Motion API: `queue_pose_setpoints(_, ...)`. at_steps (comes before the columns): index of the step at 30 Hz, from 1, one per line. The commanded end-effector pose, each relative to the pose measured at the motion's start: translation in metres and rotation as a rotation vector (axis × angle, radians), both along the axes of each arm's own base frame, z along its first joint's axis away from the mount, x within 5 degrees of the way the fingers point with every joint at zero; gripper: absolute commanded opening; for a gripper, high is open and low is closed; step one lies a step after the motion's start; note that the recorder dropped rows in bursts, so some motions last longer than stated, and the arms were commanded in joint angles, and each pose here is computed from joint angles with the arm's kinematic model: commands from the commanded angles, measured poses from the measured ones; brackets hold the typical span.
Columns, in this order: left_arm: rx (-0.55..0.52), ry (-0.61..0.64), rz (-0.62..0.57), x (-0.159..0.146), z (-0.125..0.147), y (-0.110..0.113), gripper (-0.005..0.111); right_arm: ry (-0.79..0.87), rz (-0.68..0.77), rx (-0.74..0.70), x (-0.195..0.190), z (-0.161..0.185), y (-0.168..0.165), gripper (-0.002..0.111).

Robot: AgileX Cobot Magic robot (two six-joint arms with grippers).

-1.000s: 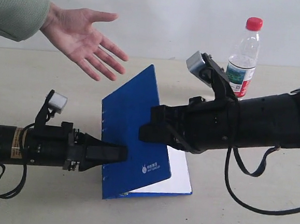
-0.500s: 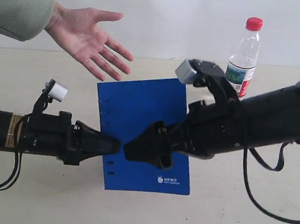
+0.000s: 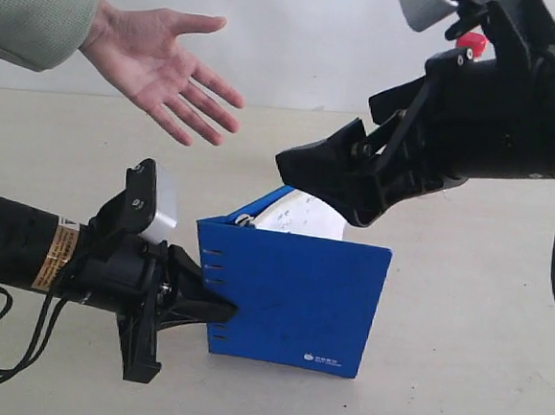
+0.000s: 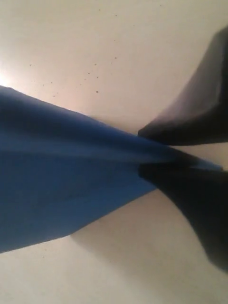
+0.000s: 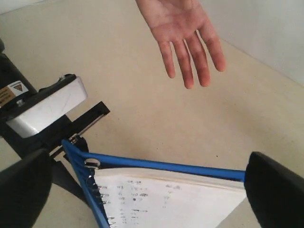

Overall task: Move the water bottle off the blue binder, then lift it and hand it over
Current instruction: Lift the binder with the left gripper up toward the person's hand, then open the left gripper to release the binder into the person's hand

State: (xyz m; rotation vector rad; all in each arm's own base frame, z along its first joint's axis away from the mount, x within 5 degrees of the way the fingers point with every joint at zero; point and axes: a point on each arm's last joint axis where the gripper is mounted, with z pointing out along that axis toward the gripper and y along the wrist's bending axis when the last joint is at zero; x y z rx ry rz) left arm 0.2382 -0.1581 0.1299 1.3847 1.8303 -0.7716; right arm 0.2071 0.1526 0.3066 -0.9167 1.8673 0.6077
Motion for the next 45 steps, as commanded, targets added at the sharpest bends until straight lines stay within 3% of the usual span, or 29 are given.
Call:
queue_pose_setpoints(1,0.072,-0.039,-0.019,0.0,-0.006,0.001,0.009,-0.042,0.01,-0.012,-0.003,0.006,-0.002,0.101)
queue_pose_setpoints(7,0.059,-0.051,-0.025,0.0,-0.005,0.0,0.059,-0.12,0.02,-0.109,0.0,0.003,-0.005,0.101)
queue_pose_setpoints(9,0.019,-0.06,-0.029,0.0,-0.002,-0.002,0.068,-0.14,0.007,-0.124,0.002,0.003,-0.006,0.101)
queue_pose_setpoints(15,-0.151,-0.203,-0.108,0.0,0.014,-0.012,0.072,-0.15,-0.009,-0.125,0.003,0.004,-0.007,0.101)
queue_pose_setpoints(20,-0.183,-0.241,-0.079,0.004,0.014,-0.014,0.072,-0.141,-0.001,-0.122,0.002,0.003,-0.007,0.101)
queue_pose_setpoints(25,-0.312,-0.222,-0.098,0.005,0.009,-0.02,0.068,-0.13,0.009,-0.116,0.001,0.003,-0.006,0.101)
queue_pose_setpoints(28,-0.378,-0.21,-0.117,0.009,0.006,-0.024,0.053,-0.13,0.009,-0.116,0.001,0.003,-0.006,0.101)
queue_pose_setpoints(29,-0.365,-0.211,-0.114,0.013,0.004,-0.025,0.042,-0.13,0.009,-0.116,0.001,0.003,-0.006,0.101)
queue_pose_setpoints(30,-0.32,-0.206,-0.1,0.019,-0.001,-0.026,0.017,-0.128,0.008,-0.115,0.001,0.003,-0.006,0.101)
queue_pose_setpoints(31,-0.283,-0.213,-0.092,0.021,-0.004,-0.025,0.005,-0.127,0.007,-0.114,0.001,0.003,-0.006,0.101)
queue_pose_setpoints(33,-0.201,-0.211,-0.06,0.025,-0.007,-0.022,0.004,-0.122,0.004,-0.105,0.001,0.003,-0.006,0.101)
queue_pose_setpoints(35,-0.202,-0.144,0.021,0.028,0.003,-0.017,0.004,-0.121,0.003,-0.1,0.001,0.004,-0.006,0.101)
queue_pose_setpoints(38,-0.363,-0.065,0.098,0.03,0.037,-0.009,0.004,-0.125,0.002,-0.098,0.001,0.005,-0.006,0.101)
queue_pose_setpoints(40,-0.537,0.115,0.211,0.037,0.064,0.007,0.004,-0.125,0.002,-0.098,0.001,0.005,-0.006,0.101)
queue_pose_setpoints(45,-0.709,0.325,0.407,0.052,0.076,0.036,0.004,-0.123,0.001,-0.097,0.001,0.005,-0.006,0.101)
